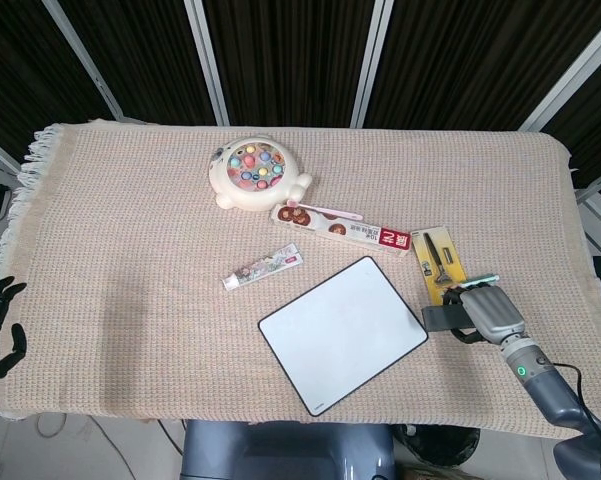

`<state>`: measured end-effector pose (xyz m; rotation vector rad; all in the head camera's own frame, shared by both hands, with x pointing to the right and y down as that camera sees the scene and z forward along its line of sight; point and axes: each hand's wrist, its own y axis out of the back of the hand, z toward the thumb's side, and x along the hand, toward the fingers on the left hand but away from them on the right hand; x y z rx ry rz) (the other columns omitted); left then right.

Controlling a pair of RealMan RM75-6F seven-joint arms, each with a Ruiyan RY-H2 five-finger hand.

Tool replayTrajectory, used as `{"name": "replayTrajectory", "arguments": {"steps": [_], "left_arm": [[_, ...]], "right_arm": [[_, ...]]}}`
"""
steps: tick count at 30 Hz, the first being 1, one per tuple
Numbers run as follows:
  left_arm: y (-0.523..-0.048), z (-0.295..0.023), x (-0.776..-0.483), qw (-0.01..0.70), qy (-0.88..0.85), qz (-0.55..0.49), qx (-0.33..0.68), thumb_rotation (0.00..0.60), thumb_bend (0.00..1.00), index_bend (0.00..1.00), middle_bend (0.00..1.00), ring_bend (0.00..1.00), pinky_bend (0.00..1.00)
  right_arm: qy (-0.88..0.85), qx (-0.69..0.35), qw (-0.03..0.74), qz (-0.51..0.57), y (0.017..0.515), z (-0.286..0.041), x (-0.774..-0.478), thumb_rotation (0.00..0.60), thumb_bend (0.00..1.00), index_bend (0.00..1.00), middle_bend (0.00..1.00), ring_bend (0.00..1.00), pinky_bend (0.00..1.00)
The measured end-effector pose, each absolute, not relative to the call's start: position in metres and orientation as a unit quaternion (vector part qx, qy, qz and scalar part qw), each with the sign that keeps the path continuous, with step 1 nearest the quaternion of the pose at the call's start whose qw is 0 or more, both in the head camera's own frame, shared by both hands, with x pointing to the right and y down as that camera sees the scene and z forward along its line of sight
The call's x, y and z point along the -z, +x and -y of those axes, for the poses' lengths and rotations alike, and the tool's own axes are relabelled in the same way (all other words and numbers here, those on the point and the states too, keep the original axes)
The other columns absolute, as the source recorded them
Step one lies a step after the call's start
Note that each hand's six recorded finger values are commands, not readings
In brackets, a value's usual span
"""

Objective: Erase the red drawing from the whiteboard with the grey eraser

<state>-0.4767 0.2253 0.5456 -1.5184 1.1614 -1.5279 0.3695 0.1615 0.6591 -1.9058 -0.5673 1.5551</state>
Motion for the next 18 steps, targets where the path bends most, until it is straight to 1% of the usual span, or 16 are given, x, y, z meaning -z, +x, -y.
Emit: {"name": "replayTrajectory", "arguments": {"steps": [2,4,6,8,10,13,16,18], "left_arm": [[-0.477,-0.225,-0.545,0.340,-0.583,-0.447,0.587,0.600,0.64,0.17,0.09,0.02,0.00],[-0.478,-0.225,-0.545,0.340,-0.583,-0.448,0.586,0.600,0.64,0.17,0.09,0.02,0.00],[-0.478,-0.225,-0.544,0.340,-0.583,-0.449,0.585,0.600,0.64,0.17,0.09,0.02,0.00],[-0.478,-0.224,-0.543,0.340,-0.583,-0.451,0.584,0.600,0.64,0.17,0.09,0.02,0.00],[-0.478,-0.224,-0.543,0.340,-0.582,-0.452,0.584,0.600,0.64,0.17,0.09,0.02,0.00],[-0.478,-0.224,-0.543,0.339,-0.583,-0.452,0.584,0.600,0.64,0.17,0.09,0.02,0.00],[-0.478,-0.224,-0.543,0.339,-0.583,-0.453,0.584,0.600,0.64,0.17,0.09,0.02,0.00],[-0.479,-0.224,-0.543,0.338,-0.583,-0.453,0.584,0.600,0.64,0.17,0.09,0.02,0.00]], "right_arm": [[-0.717,-0.590,0.302,0.215,0.374,-0.164,-0.663,0.600,0.41,0.50,0.43,0.38,0.26],[-0.714,-0.594,0.302,0.217,0.379,-0.167,-0.666,0.600,0.40,0.50,0.42,0.37,0.22],[-0.709,-0.599,0.301,0.219,0.385,-0.170,-0.670,0.600,0.37,0.47,0.40,0.36,0.20],[-0.707,-0.604,0.296,0.220,0.390,-0.174,-0.673,0.600,0.31,0.38,0.35,0.32,0.18],[-0.707,-0.609,0.289,0.216,0.394,-0.178,-0.675,0.600,0.24,0.21,0.24,0.24,0.16],[-0.706,-0.618,0.276,0.208,0.398,-0.182,-0.676,0.600,0.18,0.11,0.13,0.14,0.15],[-0.702,-0.620,0.276,0.217,0.401,-0.179,-0.672,0.600,0.14,0.03,0.03,0.05,0.14],[-0.698,-0.620,0.278,0.225,0.402,-0.176,-0.667,0.600,0.13,0.01,0.00,0.02,0.14]]}}
